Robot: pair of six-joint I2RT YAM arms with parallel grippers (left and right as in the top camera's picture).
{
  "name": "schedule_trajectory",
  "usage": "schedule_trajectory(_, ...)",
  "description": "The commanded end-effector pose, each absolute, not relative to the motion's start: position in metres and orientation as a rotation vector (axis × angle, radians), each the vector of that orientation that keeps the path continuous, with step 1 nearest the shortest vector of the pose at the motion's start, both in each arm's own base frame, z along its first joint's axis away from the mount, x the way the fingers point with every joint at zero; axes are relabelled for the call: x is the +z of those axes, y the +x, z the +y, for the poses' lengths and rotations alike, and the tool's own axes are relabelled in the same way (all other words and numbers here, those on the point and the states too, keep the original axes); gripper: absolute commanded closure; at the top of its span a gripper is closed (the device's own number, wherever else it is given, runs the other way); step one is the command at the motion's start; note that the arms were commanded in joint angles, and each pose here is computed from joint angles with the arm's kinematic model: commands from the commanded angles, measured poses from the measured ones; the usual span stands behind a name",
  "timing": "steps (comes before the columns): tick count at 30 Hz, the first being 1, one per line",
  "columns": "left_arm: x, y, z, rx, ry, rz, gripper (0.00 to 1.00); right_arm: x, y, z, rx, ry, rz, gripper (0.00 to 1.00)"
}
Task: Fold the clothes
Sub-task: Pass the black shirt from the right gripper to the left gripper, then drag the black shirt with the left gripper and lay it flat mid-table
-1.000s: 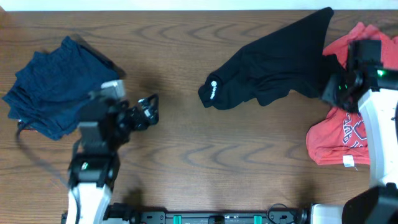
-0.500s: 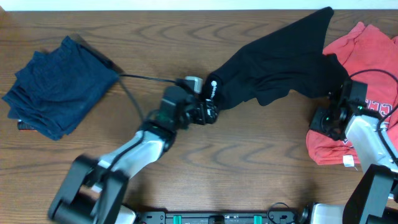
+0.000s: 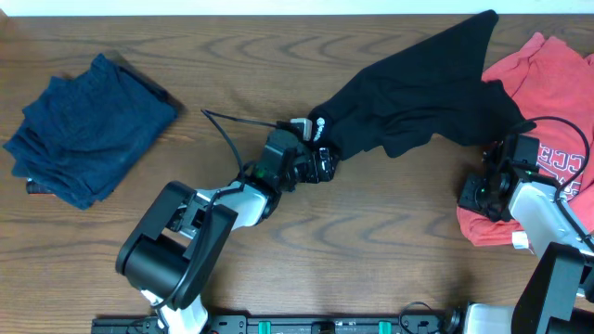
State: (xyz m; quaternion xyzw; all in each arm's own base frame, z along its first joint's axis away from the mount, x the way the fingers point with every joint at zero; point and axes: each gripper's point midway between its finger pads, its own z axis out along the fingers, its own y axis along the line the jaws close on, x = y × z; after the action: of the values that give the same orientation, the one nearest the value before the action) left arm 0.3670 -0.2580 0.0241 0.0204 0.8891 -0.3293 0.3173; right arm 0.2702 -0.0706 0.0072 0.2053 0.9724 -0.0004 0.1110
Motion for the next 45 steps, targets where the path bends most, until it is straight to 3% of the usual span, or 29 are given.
schedule_trajectory(1, 0.009, 0.382, -0.241, -0.724, -0.037, 2.343, 0.13, 0.008, 0.265, -0.082, -0.093, 0.612, 2.859, 0.66)
schedule_trajectory(5, 0.002, 0.397, -0.230, -0.618, -0.093, 2.317, 0.28, 0.009, 0.246, -0.109, -0.280, 0.839, 2.829, 0.77)
schedule_trajectory(9, 0.010, 0.417, -0.225, -0.579, -0.131, 2.252, 0.48, 0.013, 0.216, -0.145, -0.468, 1.147, 2.745, 0.70)
schedule_trajectory(14, 0.033, 0.441, -0.217, -0.568, -0.179, 2.150, 0.64, 0.012, 0.185, -0.173, -0.480, 1.466, 2.634, 0.69)
schedule_trajectory(17, 0.042, 0.452, -0.211, -0.567, -0.200, 2.124, 0.93, 0.012, 0.184, -0.176, -0.375, 1.482, 2.639, 0.68)
schedule_trajectory(23, 0.071, 0.484, -0.174, -0.533, -0.275, 2.035, 0.94, 0.037, 0.222, -0.159, -0.055, 1.264, 2.635, 0.63)
schedule_trajectory(32, 0.192, 0.566, -0.060, -0.517, -0.421, 1.815, 0.94, 0.118, 0.263, -0.148, 0.107, 0.989, 2.429, 0.53)
schedule_trajectory(33, 0.199, 0.570, -0.055, -0.528, -0.421, 1.829, 0.64, 0.121, 0.263, -0.148, 0.103, 0.983, 2.420, 0.52)
schedule_trajectory(34, 0.202, 0.571, -0.053, -0.542, -0.419, 1.854, 0.24, 0.123, 0.263, -0.147, 0.106, 0.979, 2.418, 0.52)
schedule_trajectory(35, 0.201, 0.571, -0.056, -0.573, -0.406, 1.894, 0.02, 0.123, 0.262, -0.146, 0.107, 0.978, 2.420, 0.52)
schedule_trajectory(39, 0.172, 0.541, -0.096, -0.794, -0.322, 2.129, 0.02, 0.121, 0.264, -0.139, 0.117, 0.936, 2.452, 0.51)
schedule_trajectory(41, 0.144, 0.508, -0.126, -0.915, -0.306, 2.311, 0.02, 0.120, 0.265, -0.135, 0.122, 0.921, 2.459, 0.51)
schedule_trajectory(45, 0.087, 0.439, -0.158, -0.842, -0.356, 2.671, 0.02, 0.121, 0.267, -0.131, 0.125, 0.896, 2.467, 0.51)
